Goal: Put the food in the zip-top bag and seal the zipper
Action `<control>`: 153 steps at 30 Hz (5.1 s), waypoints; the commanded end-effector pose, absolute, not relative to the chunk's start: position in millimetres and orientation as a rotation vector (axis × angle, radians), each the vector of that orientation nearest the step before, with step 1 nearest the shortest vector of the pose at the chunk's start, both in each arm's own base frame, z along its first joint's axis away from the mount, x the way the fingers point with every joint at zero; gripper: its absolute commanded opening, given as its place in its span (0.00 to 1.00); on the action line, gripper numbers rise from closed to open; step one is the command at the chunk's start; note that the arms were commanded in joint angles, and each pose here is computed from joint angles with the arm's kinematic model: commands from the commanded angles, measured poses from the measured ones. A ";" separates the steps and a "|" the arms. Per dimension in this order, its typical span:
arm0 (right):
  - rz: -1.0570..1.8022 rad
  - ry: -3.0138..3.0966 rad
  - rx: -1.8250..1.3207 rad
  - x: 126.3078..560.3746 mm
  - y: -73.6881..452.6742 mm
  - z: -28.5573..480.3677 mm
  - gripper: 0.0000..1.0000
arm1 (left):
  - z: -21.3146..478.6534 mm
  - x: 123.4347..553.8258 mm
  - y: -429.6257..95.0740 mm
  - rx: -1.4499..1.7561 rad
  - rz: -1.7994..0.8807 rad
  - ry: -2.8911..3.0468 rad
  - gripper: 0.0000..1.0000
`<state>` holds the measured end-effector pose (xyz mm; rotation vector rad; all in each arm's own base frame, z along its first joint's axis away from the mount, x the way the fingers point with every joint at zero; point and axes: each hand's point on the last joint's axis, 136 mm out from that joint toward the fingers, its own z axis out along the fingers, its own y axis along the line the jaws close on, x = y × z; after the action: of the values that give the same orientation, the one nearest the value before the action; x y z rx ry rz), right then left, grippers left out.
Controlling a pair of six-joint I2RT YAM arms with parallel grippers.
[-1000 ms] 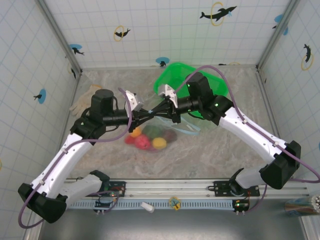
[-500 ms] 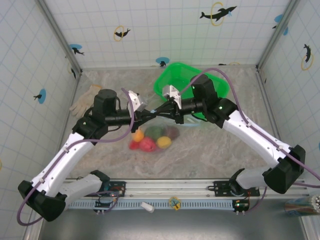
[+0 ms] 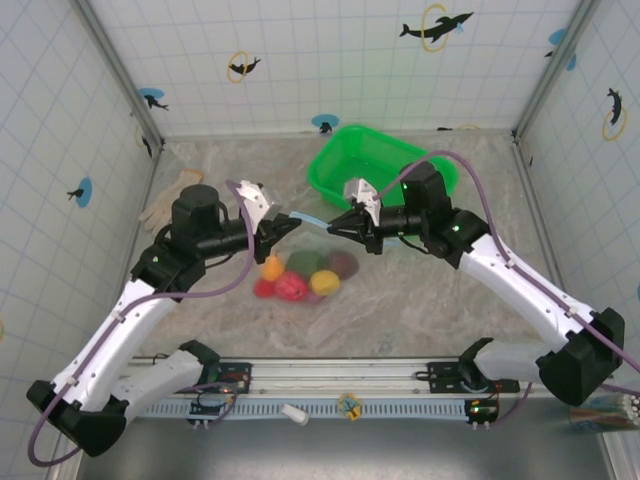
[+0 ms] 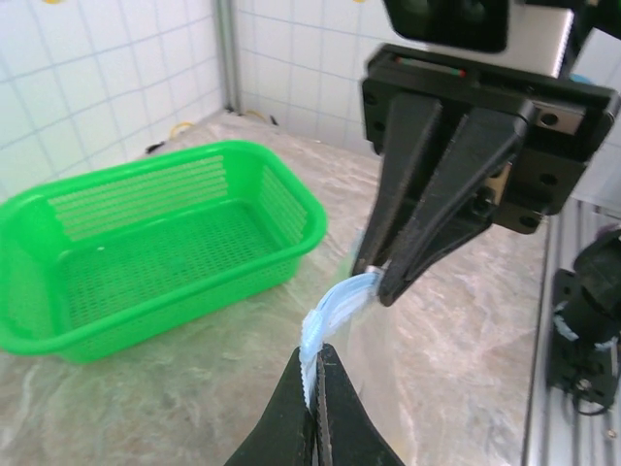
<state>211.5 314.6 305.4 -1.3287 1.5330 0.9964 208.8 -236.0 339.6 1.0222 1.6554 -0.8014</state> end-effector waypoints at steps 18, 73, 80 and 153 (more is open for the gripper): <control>0.454 1.961 -1.078 240.8 211.6 211.4 0.00 | 374.9 228.9 -175.3 0.656 -0.507 1.615 0.00; 0.098 2.116 -0.447 282.2 156.2 283.6 0.52 | 53.9 264.4 -65.0 -0.647 -0.145 2.484 0.00; 0.198 2.168 -0.477 263.8 157.5 262.2 0.61 | 46.2 279.8 -75.0 -0.600 -0.142 2.526 0.09; 0.201 1.970 0.039 315.9 4.7 55.2 0.99 | 62.5 311.5 25.7 -0.166 0.086 1.864 0.98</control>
<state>302.5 0.7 48.4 0.0647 1.9813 0.1680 312.6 28.0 62.9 -0.1623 1.8657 0.1167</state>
